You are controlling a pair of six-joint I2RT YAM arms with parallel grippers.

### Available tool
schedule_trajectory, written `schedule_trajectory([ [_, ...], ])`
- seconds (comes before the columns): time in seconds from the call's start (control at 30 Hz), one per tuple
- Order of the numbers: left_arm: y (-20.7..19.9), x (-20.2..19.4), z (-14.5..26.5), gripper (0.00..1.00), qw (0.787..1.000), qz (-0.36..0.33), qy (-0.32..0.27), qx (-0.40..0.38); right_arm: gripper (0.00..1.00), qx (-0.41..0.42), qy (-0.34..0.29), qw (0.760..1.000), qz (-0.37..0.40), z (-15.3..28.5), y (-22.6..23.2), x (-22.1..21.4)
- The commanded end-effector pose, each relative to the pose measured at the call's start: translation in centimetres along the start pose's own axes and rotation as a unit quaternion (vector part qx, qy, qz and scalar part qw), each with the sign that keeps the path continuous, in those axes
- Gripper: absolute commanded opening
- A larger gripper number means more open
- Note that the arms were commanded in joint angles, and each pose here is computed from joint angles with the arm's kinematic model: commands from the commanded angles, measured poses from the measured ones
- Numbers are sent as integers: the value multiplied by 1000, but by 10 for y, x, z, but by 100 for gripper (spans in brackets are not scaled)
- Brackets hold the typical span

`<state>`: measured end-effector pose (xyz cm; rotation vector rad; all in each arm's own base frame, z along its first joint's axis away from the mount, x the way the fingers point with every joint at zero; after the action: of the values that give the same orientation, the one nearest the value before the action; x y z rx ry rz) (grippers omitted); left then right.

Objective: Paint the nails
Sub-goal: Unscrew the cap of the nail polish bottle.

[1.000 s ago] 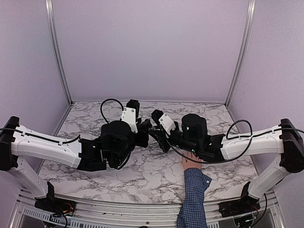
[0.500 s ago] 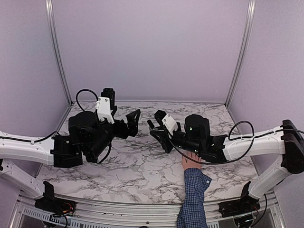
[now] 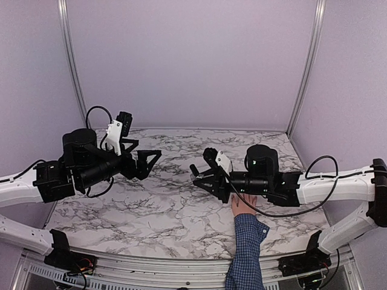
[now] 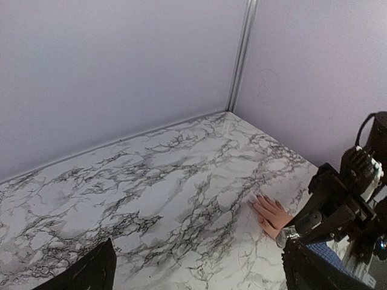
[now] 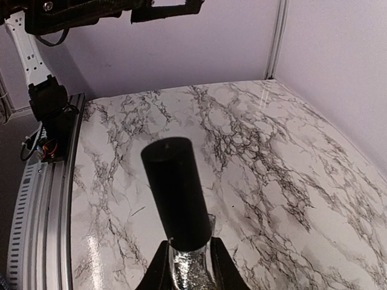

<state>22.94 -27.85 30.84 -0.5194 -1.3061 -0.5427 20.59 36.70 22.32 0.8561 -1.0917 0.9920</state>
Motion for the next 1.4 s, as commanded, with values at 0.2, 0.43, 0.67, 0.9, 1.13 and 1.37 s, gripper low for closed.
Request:
schedule_trajectory([
  [0.2, -77, -51, 31, 99, 949, -126, 121, -262, 0, 88, 64, 994, -9, 4, 31, -25],
  [0.43, -99, -64, 28, 98, 922, -153, 148, -323, 0, 98, 102, 990, 6, -7, 49, -39],
  [0.67, -122, -79, 19, 81, 900, -160, 173, -368, 0, 108, 114, 988, 9, -11, 60, -42],
  [0.9, -131, -88, 11, 58, 892, -165, 184, -378, 0, 117, 114, 987, 5, -12, 66, -40],
  [1.13, -131, -89, 2, 51, 898, -161, 184, -366, 0, 123, 112, 986, 2, -12, 68, -43],
  [1.37, -133, -88, -3, 47, 900, -160, 177, -364, 0, 126, 113, 986, 2, -12, 70, -43],
])
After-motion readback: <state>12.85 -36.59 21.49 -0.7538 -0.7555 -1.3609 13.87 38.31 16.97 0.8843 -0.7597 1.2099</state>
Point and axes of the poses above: each gripper's point midway between its finger pads, its own z axis back along the fingers, its own y axis along the line the jaws close on, x = y × z, the point moved 1 cm from there along z, back along the fingers, and after that the axes turned 6 degrees about -z, right-handed, at the moved point
